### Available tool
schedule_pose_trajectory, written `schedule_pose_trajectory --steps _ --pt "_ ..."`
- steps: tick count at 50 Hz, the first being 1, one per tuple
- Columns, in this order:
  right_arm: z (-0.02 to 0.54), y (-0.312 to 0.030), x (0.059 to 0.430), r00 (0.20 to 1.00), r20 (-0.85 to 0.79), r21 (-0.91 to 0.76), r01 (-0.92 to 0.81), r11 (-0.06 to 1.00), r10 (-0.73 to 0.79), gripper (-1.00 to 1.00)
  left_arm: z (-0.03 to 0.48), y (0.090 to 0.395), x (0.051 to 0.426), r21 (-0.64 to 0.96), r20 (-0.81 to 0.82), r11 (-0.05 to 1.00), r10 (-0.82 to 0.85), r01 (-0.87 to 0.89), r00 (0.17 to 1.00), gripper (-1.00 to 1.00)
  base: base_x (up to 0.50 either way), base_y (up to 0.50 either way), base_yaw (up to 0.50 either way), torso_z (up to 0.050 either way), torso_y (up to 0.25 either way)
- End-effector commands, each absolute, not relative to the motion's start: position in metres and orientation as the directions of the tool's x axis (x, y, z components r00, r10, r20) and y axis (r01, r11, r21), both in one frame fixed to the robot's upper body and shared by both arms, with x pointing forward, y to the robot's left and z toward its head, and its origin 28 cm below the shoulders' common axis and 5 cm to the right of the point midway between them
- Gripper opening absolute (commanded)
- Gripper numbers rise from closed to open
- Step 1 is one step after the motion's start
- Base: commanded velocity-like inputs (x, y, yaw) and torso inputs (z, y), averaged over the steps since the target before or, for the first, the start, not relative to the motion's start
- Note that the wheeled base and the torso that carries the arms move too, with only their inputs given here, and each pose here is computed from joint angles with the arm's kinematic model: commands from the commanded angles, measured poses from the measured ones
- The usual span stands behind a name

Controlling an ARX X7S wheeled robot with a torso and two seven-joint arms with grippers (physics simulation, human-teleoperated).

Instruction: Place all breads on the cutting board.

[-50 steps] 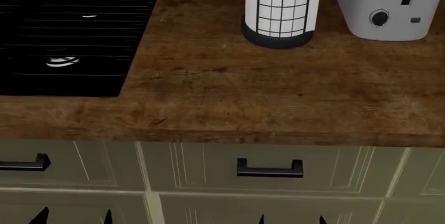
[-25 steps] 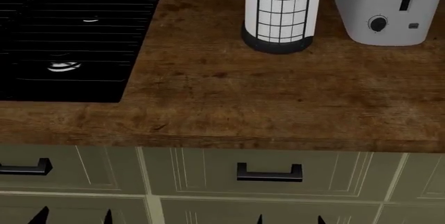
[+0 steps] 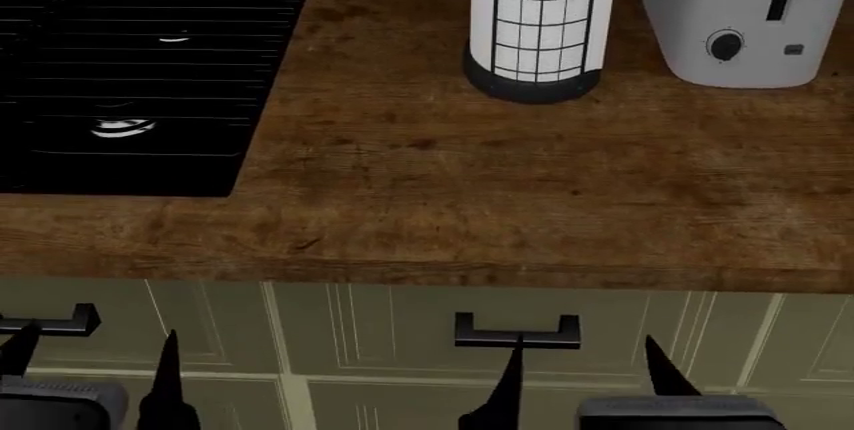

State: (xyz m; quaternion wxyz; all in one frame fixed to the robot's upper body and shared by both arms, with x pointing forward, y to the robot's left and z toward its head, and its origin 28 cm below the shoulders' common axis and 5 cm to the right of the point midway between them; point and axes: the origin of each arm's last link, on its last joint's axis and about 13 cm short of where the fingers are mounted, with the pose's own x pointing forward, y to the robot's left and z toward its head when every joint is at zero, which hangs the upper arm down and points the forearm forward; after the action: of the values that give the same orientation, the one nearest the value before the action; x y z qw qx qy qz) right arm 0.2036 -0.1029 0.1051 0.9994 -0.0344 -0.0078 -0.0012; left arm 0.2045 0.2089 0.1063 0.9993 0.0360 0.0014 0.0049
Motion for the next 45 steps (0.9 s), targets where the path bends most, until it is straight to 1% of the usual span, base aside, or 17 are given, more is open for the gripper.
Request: schedule_pose_trajectory --steps 1,6,11,14,19,22,26,29,30,31,45 --pt "0.161 -0.108 0.194 0.998 0.068 -0.096 -0.01 0.995 0.017 1.0 0.159 0.214 0.189 0.121 -0.013 0.993 0.004 -0.003 1.0 1.0 0.0 0.0 0.0 0.0 0.0" --pt "0.174 -0.109 0.19 0.996 0.087 -0.105 -0.004 0.994 0.014 1.0 0.185 0.216 0.184 0.119 0.012 0.993 -0.004 0.002 1.0 1.0 0.0 0.0 0.0 0.0 0.0" --pt "0.202 -0.113 0.187 0.991 0.13 -0.133 -0.004 0.991 0.021 1.0 0.21 0.215 0.179 0.147 0.03 0.989 -0.003 -0.001 1.0 1.0 0.0 0.0 0.0 0.0 0.0" --pt "0.215 -0.117 0.184 0.99 0.138 -0.19 0.005 0.982 0.022 1.0 0.216 0.217 0.175 0.178 0.026 0.984 -0.022 0.017 0.999 1.0 0.0 0.0 0.0 0.0 0.0" --pt "0.226 -0.123 0.179 0.991 0.136 -0.25 0.016 0.968 0.019 1.0 0.229 0.225 0.172 0.264 0.054 0.965 -0.007 -0.007 0.999 1.0 0.0 0.0 0.0 0.0 0.0" --pt "0.229 -0.123 0.175 0.99 0.139 -0.248 0.023 0.968 0.013 1.0 0.235 0.232 0.172 0.267 0.062 0.963 0.016 -0.032 0.998 1.0 0.0 0.0 0.0 0.0 0.0" --pt "0.234 -0.123 0.174 0.99 0.141 -0.276 0.03 0.961 0.01 1.0 0.241 0.234 0.168 0.299 0.063 0.953 0.031 -0.049 0.997 1.0 0.0 0.0 0.0 0.0 0.0" --pt "0.237 -0.123 0.174 0.991 0.131 -0.296 0.035 0.955 0.005 1.0 0.242 0.234 0.166 0.291 0.066 0.955 0.035 -0.053 0.997 1.0 0.0 0.0 0.0 0.0 0.0" --pt "0.242 -0.129 0.171 0.992 0.12 -0.278 0.077 0.958 -0.045 1.0 0.25 0.235 0.165 0.287 0.095 0.956 0.04 -0.066 0.995 1.0 0.0 -0.5 0.0 0.0 0.0" --pt "0.243 -0.126 0.166 0.994 0.107 -0.28 0.045 0.959 -0.015 1.0 0.251 0.235 0.164 0.285 0.095 0.956 0.041 -0.066 0.995 1.0 0.0 -0.5 0.0 0.0 0.0" --pt "0.244 -0.128 0.166 0.994 0.109 -0.259 0.052 0.965 -0.024 1.0 0.251 0.235 0.164 0.267 0.108 0.961 0.048 -0.075 0.993 1.0 0.0 -0.5 0.0 0.0 0.0"
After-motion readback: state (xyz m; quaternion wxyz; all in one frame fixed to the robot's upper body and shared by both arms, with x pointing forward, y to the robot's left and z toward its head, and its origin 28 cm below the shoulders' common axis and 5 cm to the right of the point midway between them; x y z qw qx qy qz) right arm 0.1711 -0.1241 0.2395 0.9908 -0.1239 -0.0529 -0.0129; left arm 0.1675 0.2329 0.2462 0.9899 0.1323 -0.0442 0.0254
